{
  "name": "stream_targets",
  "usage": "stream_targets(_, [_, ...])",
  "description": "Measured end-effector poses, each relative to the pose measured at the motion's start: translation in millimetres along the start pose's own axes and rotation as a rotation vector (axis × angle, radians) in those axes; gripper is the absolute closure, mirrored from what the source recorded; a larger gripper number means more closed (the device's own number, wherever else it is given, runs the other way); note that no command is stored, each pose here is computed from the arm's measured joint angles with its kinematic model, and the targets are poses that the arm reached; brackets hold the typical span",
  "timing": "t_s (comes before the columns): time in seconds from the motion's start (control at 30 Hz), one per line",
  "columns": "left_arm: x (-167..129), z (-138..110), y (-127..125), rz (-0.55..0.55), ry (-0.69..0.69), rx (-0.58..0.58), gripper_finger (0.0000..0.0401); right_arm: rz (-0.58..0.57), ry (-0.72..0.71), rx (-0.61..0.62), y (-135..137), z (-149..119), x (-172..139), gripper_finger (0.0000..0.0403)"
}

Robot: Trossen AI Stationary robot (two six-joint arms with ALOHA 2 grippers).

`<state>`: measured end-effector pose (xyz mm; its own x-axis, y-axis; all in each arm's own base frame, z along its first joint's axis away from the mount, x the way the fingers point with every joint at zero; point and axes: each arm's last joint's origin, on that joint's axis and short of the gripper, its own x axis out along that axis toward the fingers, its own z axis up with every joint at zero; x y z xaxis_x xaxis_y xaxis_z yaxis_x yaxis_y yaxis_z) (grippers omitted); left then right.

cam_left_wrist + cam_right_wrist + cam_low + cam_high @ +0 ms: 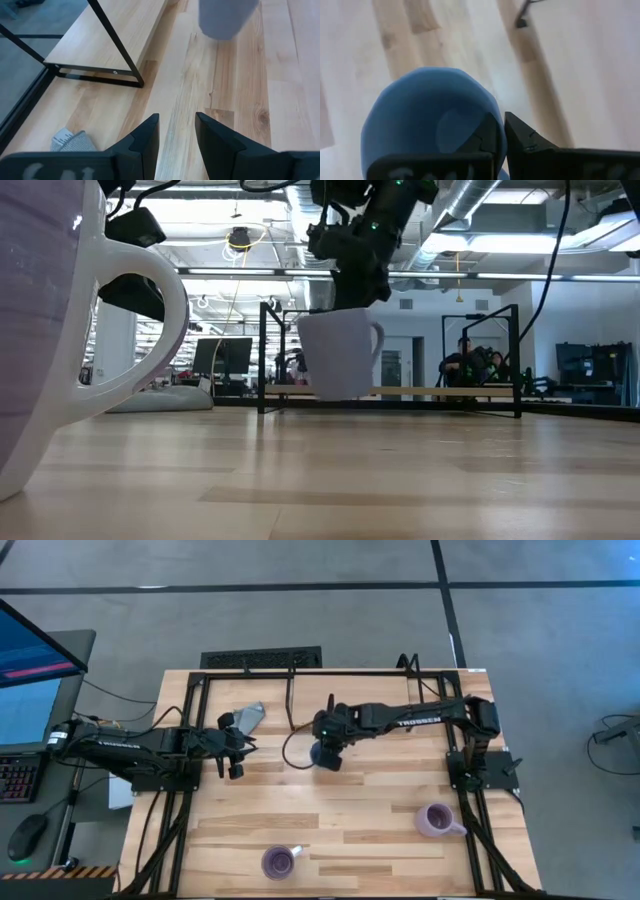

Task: Stack small to large cups/mugs on shelf
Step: Put the blue cup on the shelf

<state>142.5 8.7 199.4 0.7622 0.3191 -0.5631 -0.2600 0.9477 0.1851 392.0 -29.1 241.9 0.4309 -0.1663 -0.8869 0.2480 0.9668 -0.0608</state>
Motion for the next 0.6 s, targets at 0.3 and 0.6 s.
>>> stream_targets(0.3, [0,0,0,0.000,0.000,-0.047,0.0282,-0.074,-0.009,0.083,-31,20,-24,0.0376])
stream_targets(0.6, [0,0,0,0.000,0.005,-0.097,0.0282,-0.214,-0.024,0.228,-53,15,-57,0.0376])
